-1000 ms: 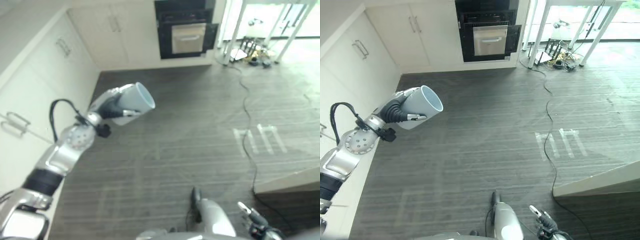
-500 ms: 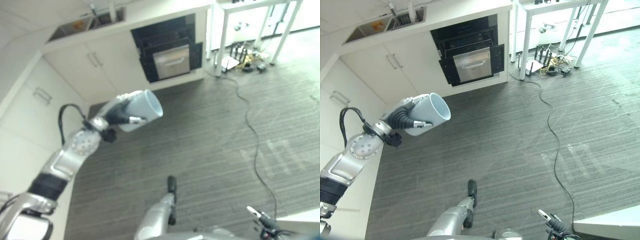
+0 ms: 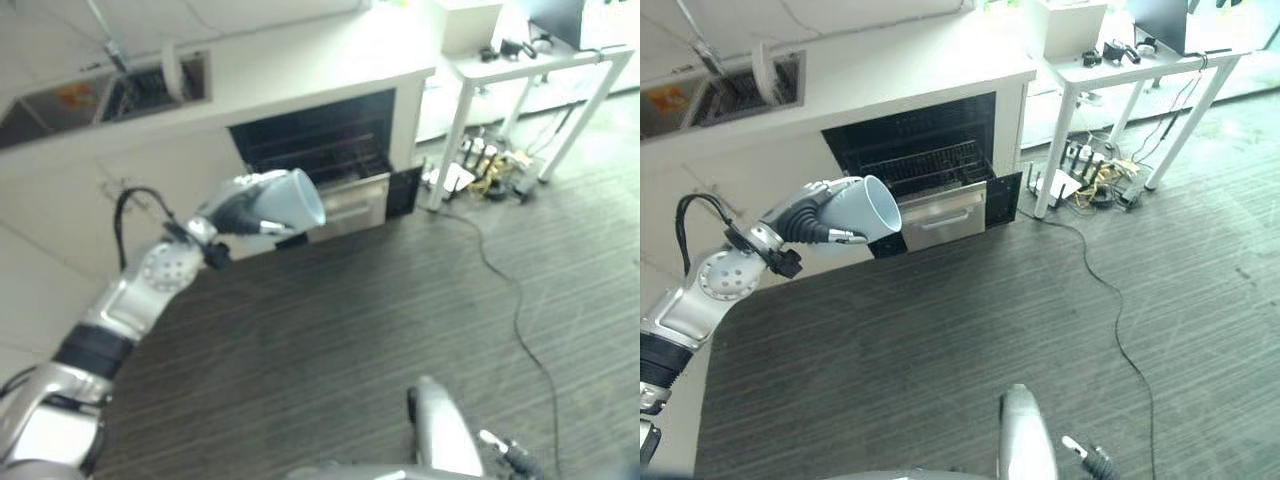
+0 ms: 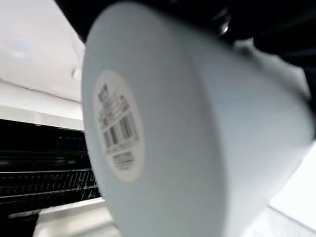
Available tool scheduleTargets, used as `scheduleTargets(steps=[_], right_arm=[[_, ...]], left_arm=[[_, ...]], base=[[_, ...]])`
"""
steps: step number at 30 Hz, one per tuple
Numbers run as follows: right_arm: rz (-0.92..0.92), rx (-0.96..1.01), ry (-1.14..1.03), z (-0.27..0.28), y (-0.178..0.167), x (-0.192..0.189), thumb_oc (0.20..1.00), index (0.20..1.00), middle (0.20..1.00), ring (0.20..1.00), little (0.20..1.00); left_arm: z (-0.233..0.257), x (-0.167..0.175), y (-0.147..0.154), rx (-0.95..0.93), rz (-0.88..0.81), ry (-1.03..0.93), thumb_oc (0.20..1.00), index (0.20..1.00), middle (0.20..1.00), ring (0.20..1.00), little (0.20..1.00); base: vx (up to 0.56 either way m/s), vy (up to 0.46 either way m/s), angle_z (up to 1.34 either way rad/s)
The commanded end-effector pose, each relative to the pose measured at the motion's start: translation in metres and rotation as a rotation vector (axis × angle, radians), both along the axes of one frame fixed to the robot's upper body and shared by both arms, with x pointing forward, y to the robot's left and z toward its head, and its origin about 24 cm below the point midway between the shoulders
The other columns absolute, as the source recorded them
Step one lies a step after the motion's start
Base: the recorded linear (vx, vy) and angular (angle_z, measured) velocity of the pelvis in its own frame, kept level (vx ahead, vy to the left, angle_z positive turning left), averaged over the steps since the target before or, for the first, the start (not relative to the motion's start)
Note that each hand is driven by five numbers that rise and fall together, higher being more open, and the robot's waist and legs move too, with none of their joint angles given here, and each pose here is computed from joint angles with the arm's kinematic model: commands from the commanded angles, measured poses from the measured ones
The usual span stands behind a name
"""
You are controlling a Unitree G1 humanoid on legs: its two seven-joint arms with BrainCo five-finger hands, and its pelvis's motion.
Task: Place the dishes in the dishwasher.
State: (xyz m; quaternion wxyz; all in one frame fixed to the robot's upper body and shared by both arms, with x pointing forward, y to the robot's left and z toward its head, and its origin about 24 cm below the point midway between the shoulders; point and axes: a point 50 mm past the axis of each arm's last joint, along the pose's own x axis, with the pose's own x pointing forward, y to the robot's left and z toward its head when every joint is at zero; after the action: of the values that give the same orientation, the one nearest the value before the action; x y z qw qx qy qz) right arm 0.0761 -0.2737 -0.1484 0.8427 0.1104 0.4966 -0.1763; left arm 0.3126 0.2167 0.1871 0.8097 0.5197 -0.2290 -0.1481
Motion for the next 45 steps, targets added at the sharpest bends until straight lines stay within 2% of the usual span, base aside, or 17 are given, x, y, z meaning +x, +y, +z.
scheduleTargets(steps=[1, 5, 11, 17, 21, 26, 30, 33, 34, 35, 40, 42, 45], right_arm=[[-0.001, -0.015, -0.031, 0.006, -0.013, 0.009, 1.0, 1.0, 1.0, 1.0, 1.0], [0.008, 0.002, 0.016, 0.003, -0.011, 0.004, 1.0, 1.0, 1.0, 1.0, 1.0], [-0.018, -0.011, -0.028, 0.009, -0.024, 0.002, 1.0, 1.0, 1.0, 1.0, 1.0], [-0.088, -0.04, -0.09, 0.017, -0.039, 0.008, 1.0, 1.0, 1.0, 1.0, 1.0], [-0.161, -0.036, -0.092, 0.014, -0.034, 0.001, 1.0, 1.0, 1.0, 1.0, 1.0], [-0.211, -0.022, -0.129, 0.01, -0.022, 0.002, 1.0, 1.0, 1.0, 1.0, 1.0], [-0.3, -0.068, -0.411, 0.036, -0.029, 0.038, 1.0, 1.0, 1.0, 1.0, 1.0], [-0.221, -0.096, -0.702, 0.077, -0.025, 0.071, 1.0, 1.0, 1.0, 1.0, 1.0], [-0.152, -0.128, -0.854, 0.102, -0.017, 0.084, 1.0, 1.0, 1.0, 1.0, 1.0], [-0.135, -0.137, -0.886, 0.108, -0.015, 0.086, 1.0, 1.0, 1.0, 1.0, 1.0], [-0.04, -0.143, -1.207, 0.166, -0.005, 0.096, 1.0, 1.0, 1.0, 1.0, 1.0], [0.029, -0.17, -1.33, 0.194, 0.001, 0.104, 1.0, 1.0, 1.0, 1.0, 1.0], [0.147, -0.122, -1.468, 0.224, 0.017, 0.117, 1.0, 1.0, 1.0, 1.0, 1.0]], left_arm=[[0.03, -0.009, 0.005, -0.028, -0.002, -0.126, 0.2, 0.2, 0.2, 0.2, 0.2], [0.028, -0.011, 0.004, -0.023, -0.005, -0.131, 0.2, 0.2, 0.2, 0.2, 0.2], [0.04, -0.013, -0.005, -0.045, -0.043, -0.161, 0.2, 0.2, 0.2, 0.2, 0.2], [0.04, -0.014, -0.015, -0.059, -0.08, -0.192, 0.2, 0.2, 0.2, 0.2, 0.2], [0.035, -0.012, -0.026, -0.053, -0.105, -0.176, 0.2, 0.2, 0.2, 0.2, 0.2], [0.028, -0.013, -0.022, -0.045, -0.079, -0.168, 0.2, 0.2, 0.2, 0.2, 0.2], [0.029, -0.019, -0.021, -0.119, -0.109, -0.153, 0.2, 0.2, 0.2, 0.2, 0.2], [0.021, -0.021, -0.018, -0.343, -0.147, -0.07, 0.2, 0.2, 0.2, 0.2, 0.2], [0.007, -0.018, -0.015, -0.5, -0.118, -0.024, 0.2, 0.2, 0.2, 0.2, 0.2], [0.001, -0.018, -0.014, -0.537, -0.105, -0.01, 0.2, 0.2, 0.2, 0.2, 0.2], [-0.055, -0.023, -0.011, -1.051, 0.055, -0.014, 0.2, 0.2, 0.2, 0.2, 0.2], [-0.067, -0.029, -0.017, -1.111, 0.099, -0.095, 0.2, 0.2, 0.2, 0.2, 0.2], [-0.067, -0.037, -0.025, -1.087, 0.185, -0.263, 0.2, 0.2, 0.2, 0.2, 0.2]], base=[[0.2, -0.213, 0.69], [0.21, -0.295, 0.47], [0.07, -0.156, 0.46], [0.11, 0.163, 0.11], [0.1, 0.256, -0.04], [0.08, 0.103, -0.09], [0.0, -0.014, -0.16], [-0.04, -0.049, -0.21], [-0.02, -0.048, -0.26], [-0.02, -0.064, -0.24], [0.0, -0.047, -0.42], [0.0, -0.018, -0.34], [0.0, 0.008, -0.38]])
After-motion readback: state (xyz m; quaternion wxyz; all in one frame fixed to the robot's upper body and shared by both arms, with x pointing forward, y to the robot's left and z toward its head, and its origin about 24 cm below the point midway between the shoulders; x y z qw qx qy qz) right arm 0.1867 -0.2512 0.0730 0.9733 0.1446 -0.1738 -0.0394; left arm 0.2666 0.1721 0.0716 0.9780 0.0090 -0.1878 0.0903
